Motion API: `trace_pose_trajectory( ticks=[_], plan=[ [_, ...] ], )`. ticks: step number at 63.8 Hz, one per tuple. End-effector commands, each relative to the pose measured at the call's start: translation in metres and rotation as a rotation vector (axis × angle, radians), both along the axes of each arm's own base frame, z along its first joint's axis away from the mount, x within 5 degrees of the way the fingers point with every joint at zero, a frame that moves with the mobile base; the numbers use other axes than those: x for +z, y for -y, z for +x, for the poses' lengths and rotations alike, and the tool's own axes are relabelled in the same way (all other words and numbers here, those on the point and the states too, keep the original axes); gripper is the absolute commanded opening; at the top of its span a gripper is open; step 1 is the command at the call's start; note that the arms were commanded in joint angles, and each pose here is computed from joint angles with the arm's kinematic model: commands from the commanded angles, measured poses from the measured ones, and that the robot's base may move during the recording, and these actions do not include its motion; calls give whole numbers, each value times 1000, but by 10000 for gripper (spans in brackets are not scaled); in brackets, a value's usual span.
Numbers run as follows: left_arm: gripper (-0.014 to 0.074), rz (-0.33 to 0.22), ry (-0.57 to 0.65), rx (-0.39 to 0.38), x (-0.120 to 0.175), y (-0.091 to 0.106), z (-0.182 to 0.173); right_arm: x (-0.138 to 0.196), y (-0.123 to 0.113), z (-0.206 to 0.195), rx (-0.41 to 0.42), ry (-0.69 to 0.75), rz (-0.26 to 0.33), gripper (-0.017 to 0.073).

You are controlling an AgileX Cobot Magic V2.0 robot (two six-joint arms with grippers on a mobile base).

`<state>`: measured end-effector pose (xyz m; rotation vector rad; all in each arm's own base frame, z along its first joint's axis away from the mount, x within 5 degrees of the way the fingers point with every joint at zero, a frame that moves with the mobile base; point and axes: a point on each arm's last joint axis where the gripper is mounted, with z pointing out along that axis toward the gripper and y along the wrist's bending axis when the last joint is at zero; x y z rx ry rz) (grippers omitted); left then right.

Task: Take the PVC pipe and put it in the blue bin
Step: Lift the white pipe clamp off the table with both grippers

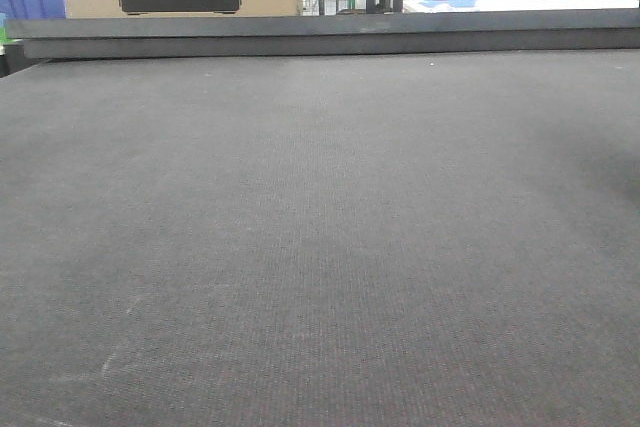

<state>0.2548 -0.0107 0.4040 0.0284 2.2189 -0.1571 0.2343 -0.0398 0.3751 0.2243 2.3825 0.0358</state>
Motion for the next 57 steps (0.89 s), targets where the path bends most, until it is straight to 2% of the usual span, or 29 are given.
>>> trace_pose_trajectory(
  ticks=[1, 13, 25, 36, 43, 53, 57],
  plan=[
    [-111, 7, 141, -9, 14, 7, -16, 15, -6, -9, 10, 127, -28, -155],
    [-111, 21, 292, -25, 6, 11, -49, 12, -23, -30, 81, 303, -82, -155],
    [-111, 8, 515, 10, -8, 5, -96, 2, -28, -64, 79, 417, -100, -155],
    [-111, 33, 599, 25, -22, -1, -138, -3, -31, -100, 75, 507, -133, -155],
    [-111, 44, 679, 29, -19, -3, -164, 5, -33, -123, 71, 589, -145, -155],
    [-111, 54, 759, 33, -13, -5, -182, 17, -35, -143, 63, 701, -160, -155],
    [-111, 53, 767, 34, -13, -5, -184, 20, -36, -147, 61, 740, -145, -155]
  ],
)
